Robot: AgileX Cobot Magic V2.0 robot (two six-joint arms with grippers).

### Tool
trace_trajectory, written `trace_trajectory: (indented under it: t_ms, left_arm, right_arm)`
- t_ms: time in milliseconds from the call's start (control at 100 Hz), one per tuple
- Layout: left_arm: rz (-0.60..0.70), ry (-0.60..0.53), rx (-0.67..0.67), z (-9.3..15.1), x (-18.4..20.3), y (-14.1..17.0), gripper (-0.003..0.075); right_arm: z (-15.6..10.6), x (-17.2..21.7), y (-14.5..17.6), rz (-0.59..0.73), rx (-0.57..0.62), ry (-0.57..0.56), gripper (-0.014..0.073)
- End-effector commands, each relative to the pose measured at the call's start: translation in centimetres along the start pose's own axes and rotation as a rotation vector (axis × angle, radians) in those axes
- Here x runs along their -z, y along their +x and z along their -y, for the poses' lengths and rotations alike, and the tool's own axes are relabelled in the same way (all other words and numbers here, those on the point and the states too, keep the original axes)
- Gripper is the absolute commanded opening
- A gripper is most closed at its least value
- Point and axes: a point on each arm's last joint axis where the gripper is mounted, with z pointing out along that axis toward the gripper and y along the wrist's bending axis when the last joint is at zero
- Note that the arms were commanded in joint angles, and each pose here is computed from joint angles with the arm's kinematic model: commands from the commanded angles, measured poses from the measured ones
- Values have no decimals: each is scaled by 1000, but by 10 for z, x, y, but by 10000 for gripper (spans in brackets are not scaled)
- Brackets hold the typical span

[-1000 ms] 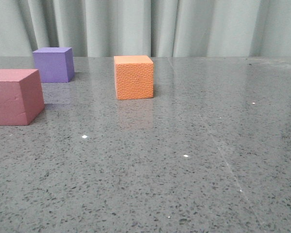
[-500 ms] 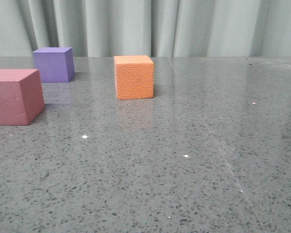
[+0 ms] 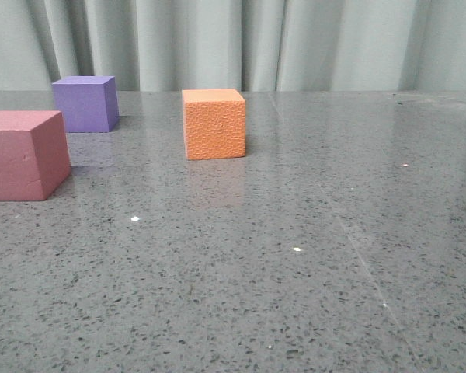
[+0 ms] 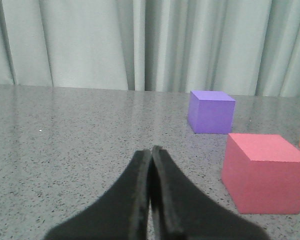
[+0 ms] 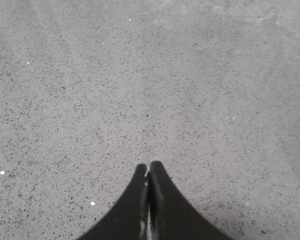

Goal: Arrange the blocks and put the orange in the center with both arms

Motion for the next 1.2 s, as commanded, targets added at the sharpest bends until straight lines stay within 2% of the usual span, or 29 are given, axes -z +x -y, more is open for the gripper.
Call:
trace_trajectory:
  t_ms: [0,250,400,680,910,1190]
  left_arm:
    - [49,16,7,1,1,10,-10]
    - [49,16,7,1,1,10,-10]
    - [49,16,7,1,1,10,-10]
    - [49,16,7,1,1,10,-10]
    - [49,16,7,1,1,10,-10]
    - [49,16,7,1,1,10,-10]
  right_arm:
    - [-1,0,-4,119,27,-18,-67]
    - [-4,-5,38,214,-65,-100,-67]
    - [-8,-8,58,299,-27,-130,-67]
    - [-9,-24,82,484,-53,-128,-67]
    - [-10,-41,103,532,-56,-134,-67]
    - [-10,-41,103,527,-55,-133,-67]
